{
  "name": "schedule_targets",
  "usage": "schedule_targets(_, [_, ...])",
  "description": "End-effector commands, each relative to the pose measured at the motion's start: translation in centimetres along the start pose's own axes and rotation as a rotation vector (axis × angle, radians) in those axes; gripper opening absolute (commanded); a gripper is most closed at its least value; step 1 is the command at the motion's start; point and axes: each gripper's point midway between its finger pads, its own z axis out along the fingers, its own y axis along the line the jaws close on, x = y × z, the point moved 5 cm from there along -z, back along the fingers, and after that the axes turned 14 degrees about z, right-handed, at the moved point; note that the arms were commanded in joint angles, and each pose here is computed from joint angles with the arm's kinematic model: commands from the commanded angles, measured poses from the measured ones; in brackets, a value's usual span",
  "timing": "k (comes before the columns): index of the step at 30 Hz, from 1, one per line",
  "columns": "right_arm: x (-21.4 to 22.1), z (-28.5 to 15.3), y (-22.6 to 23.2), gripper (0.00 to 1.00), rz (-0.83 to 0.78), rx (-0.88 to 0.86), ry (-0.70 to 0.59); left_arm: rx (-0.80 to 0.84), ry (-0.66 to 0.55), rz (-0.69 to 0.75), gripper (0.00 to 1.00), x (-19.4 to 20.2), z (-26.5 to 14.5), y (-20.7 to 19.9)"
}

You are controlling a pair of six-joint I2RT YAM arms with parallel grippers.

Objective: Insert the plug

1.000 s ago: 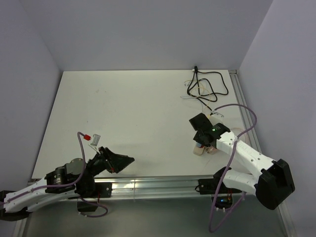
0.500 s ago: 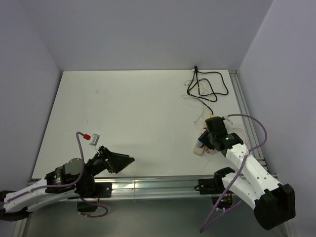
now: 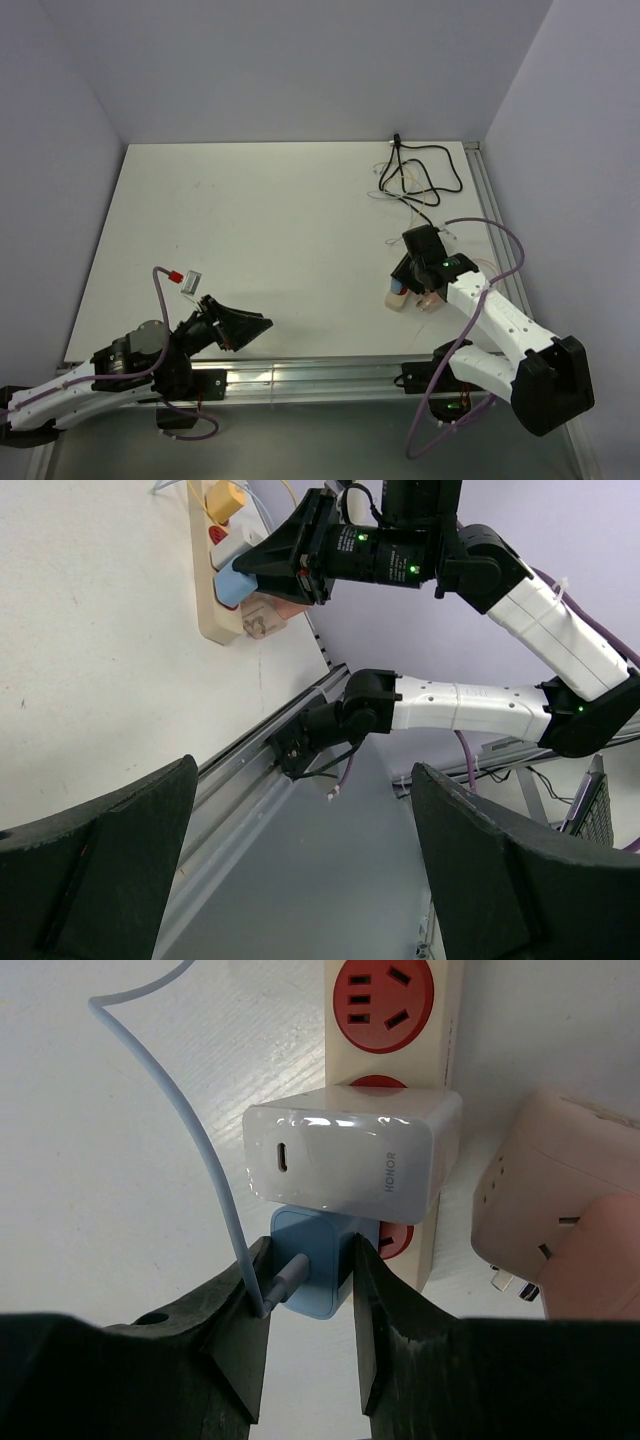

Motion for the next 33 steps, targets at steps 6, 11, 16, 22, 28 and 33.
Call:
schedule_targets(6, [4.4,1.2,-4.8,0.0,0.012,0.124,0.21,0.071,-0.077,0.005,0.93,-2.1,-1.1,-1.5])
schedule_targets(11, [2.4,1.2,-2.7,0.0,-0.018,0.116,0.16,0.073,-0.079,0.02,0.93,-2.4,-1.0,-1.8])
schedule_targets(16, [1.0,2.0,-1.5,0.0,0.054,0.059,0.172,0.078,-0.067,0.002,0.93,-1.9,-0.8,-1.7])
schedule_targets(22, [0.2,1.6,-3.1,0.0,0.02,0.115,0.117,0.075,-0.072,-0.008,0.93,-1.8,-1.0,-1.4])
schedule_targets(28, [2.7,1.9,-5.1,0.0,-0.035,0.236,0.209,0.069,-0.083,0.004,0.93,-2.1,-1.2,-1.4])
schedule_targets(33, [3.6,0.9,-7.6,0.0,-0.091,0.387,0.189,0.098,-0.086,-0.008,0.93,-2.1,-1.2,-1.7])
